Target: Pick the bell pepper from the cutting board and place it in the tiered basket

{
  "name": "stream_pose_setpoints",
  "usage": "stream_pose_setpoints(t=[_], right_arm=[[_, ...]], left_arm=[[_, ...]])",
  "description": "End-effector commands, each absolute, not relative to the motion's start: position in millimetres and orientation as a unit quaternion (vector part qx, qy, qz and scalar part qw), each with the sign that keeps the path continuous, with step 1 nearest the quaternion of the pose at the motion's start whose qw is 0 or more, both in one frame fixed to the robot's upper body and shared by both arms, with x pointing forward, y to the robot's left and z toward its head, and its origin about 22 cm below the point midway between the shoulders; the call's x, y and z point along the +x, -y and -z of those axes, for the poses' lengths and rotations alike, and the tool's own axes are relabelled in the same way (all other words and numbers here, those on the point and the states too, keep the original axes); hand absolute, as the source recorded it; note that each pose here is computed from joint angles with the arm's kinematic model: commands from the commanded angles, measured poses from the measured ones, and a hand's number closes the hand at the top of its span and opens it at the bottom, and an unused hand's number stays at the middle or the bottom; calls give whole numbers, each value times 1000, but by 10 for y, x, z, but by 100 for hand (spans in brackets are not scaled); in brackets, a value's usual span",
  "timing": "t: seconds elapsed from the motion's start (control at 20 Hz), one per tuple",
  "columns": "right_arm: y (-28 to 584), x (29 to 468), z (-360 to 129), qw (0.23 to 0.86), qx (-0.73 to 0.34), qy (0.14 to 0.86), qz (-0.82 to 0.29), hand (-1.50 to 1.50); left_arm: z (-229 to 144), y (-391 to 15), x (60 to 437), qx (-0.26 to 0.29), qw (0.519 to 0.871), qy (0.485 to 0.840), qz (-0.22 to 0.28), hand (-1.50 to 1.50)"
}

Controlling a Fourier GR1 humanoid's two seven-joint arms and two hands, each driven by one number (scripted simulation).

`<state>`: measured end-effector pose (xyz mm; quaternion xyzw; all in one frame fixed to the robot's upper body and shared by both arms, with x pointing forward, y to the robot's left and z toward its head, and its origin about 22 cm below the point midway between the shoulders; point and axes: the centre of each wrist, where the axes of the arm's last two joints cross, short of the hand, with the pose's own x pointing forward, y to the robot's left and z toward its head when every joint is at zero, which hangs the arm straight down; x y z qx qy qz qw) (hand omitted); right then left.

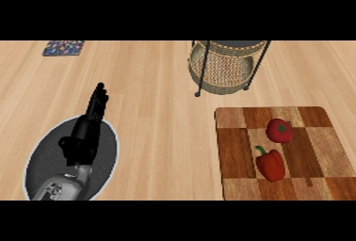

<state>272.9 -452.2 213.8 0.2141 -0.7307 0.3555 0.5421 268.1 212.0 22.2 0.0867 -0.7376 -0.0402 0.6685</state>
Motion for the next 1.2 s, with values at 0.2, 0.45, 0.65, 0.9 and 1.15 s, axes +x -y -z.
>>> stream_pose_setpoints(t=[0.2,0.45,0.65,0.9,1.15], right_arm=[[3829,2393,-3059,438,36,665,-604,-150],[3513,2202,-2883,428,-21,636,-641,-150],[3462,2172,-2771,436,-24,614,-657,-150],[3239,1964,-2564,422,-35,610,-670,-150],[3116,2011,-2668,423,-58,559,-710,-150]], left_arm=[[-323,-2083,2744,92,663,742,44,0],[-350,-2008,2707,87,669,737,46,0],[-264,-2065,2718,88,665,740,50,0],[-373,-1855,2644,83,668,738,42,0],[-335,-2049,2654,90,673,733,42,0]])
